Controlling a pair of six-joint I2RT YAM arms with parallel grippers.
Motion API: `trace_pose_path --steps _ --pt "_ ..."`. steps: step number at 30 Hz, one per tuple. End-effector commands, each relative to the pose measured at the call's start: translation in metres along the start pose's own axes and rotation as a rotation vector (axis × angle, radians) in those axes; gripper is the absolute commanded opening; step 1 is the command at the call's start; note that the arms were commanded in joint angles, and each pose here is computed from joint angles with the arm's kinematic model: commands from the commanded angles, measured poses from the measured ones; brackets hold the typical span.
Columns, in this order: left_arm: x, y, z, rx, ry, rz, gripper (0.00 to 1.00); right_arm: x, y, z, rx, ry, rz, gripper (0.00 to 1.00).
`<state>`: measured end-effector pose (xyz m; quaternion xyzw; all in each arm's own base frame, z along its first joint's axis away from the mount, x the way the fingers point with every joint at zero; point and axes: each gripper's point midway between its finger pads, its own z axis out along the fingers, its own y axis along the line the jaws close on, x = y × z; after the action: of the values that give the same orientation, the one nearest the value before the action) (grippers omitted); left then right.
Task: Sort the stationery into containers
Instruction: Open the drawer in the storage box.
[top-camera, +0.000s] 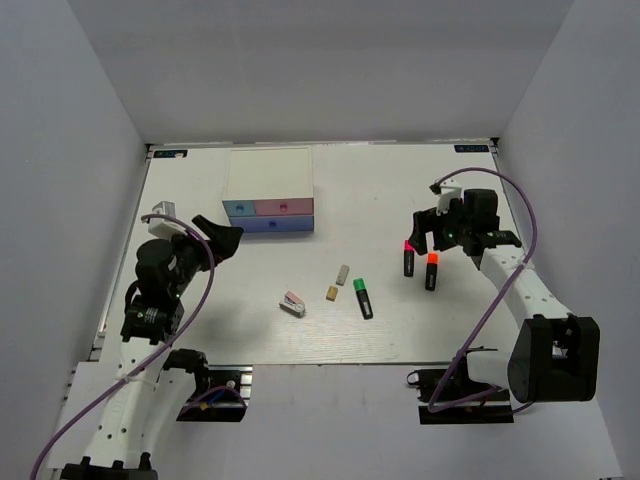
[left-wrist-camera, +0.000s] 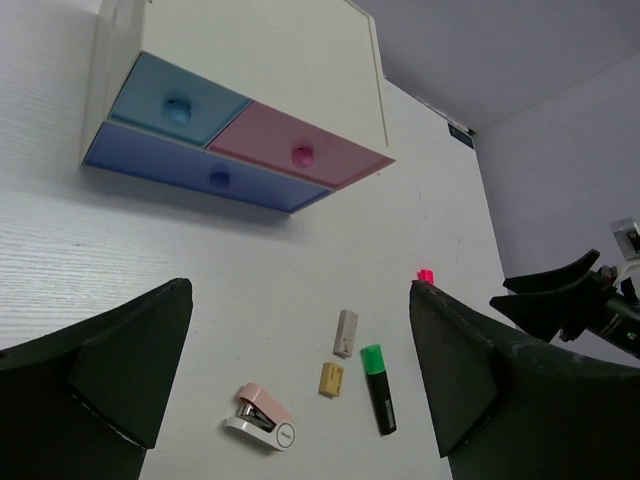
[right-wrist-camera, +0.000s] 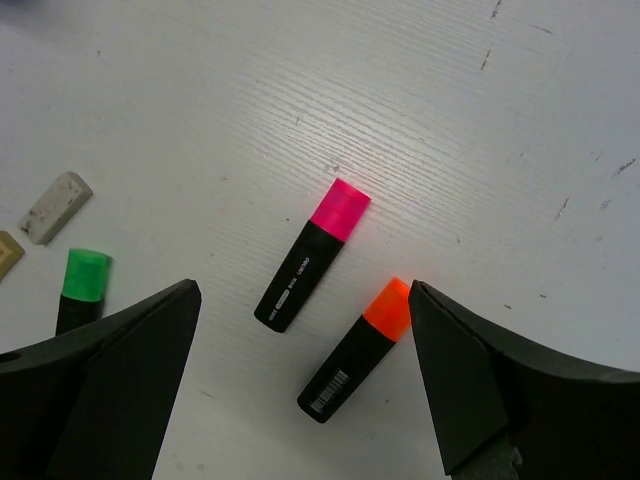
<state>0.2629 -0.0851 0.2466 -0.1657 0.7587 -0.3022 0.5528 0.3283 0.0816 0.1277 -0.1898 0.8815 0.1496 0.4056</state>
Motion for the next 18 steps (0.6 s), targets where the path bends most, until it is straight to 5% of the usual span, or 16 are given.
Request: trace_pose_path --steps 1,9,11,13,14,15,16,18 --pt "0.013 0.004 0.007 0.007 0.048 -0.035 1.0 -0.014 0.002 -0.008 -0.021 -0.035 -0.073 0.9" --pt "0.026 0.012 0.021 -0.005 0.092 -0.072 0.86 0.007 0.014 -0.007 -0.128 0.056 -0.174 0.9" --pt "0.029 0.012 0.023 0.005 0.099 -0.081 0.77 0.005 0.021 -0.009 -0.164 0.039 -0.173 0.9" --pt "0.032 0.012 0.025 0.009 0.109 -0.104 0.57 0.001 0.028 -0.011 -0.191 0.019 -0.165 0.87" --pt "0.034 0.014 0.028 0.009 0.11 -0.104 0.51 0.001 0.034 -0.012 -0.223 0.012 -0.161 0.79" --pt "0.036 0.013 0.028 0.014 0.116 -0.13 0.41 0.003 0.039 -0.011 -0.252 0.013 -0.15 0.52" --pt "0.038 0.012 0.03 0.02 0.124 -0.144 0.38 0.003 0.04 -0.012 -0.256 0.008 -0.143 0.38" --pt "0.045 0.017 0.034 0.012 0.13 -0.199 0.4 0.0 0.046 -0.012 -0.29 -0.018 -0.132 0.26"
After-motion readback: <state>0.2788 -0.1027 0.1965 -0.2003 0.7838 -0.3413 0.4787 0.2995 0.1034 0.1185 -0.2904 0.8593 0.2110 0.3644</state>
